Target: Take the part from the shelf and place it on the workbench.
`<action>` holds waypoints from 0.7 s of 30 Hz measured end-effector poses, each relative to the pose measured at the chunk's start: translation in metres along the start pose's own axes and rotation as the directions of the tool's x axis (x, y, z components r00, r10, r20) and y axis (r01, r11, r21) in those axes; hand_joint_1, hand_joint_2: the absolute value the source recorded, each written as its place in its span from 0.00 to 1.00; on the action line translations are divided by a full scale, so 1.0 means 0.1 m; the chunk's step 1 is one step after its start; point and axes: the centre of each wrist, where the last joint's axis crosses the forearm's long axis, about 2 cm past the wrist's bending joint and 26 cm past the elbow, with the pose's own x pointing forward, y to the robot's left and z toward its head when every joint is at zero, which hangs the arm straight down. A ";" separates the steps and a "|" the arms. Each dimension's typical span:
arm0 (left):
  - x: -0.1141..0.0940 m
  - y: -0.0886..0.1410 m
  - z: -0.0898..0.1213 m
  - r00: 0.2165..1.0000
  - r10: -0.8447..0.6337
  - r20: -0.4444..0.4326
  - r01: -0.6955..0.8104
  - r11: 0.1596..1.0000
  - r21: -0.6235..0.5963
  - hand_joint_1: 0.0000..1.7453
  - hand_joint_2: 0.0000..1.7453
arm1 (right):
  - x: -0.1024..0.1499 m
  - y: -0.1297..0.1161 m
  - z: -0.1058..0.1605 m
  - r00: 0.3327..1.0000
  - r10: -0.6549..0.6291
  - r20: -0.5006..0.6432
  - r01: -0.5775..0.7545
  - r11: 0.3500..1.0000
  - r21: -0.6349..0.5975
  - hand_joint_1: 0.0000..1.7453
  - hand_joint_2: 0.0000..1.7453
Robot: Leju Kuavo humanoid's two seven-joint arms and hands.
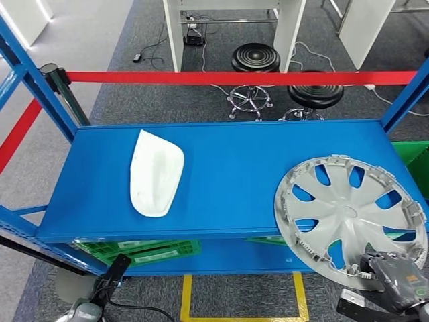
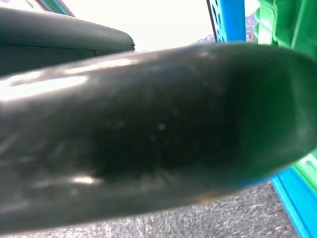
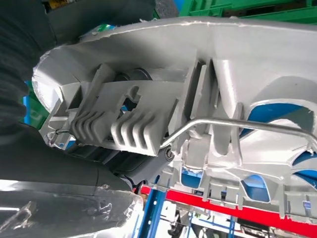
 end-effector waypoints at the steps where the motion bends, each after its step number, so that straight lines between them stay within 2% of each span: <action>1: 0.00 0.00 0.00 1.000 0.000 0.000 0.000 1.000 0.000 0.00 0.00 | 0.00 -0.01 0.00 1.000 0.010 0.002 -0.010 1.000 -0.012 1.00 1.00; 6: 0.01 -0.01 0.00 1.000 0.003 0.000 -0.003 1.000 0.001 0.00 0.00 | 0.05 -0.14 0.00 0.993 0.112 0.030 -0.107 0.985 -0.133 1.00 1.00; 13: -0.02 -0.01 0.01 1.000 0.006 -0.007 -0.006 1.000 0.009 0.00 0.00 | 0.33 -0.45 0.01 0.951 0.293 0.093 -0.250 0.913 -0.323 1.00 1.00; 21: -0.04 -0.01 0.03 1.000 0.003 -0.023 -0.003 1.000 0.014 0.00 0.00 | 0.61 -0.57 -0.04 0.922 0.357 0.149 -0.266 0.865 -0.425 1.00 1.00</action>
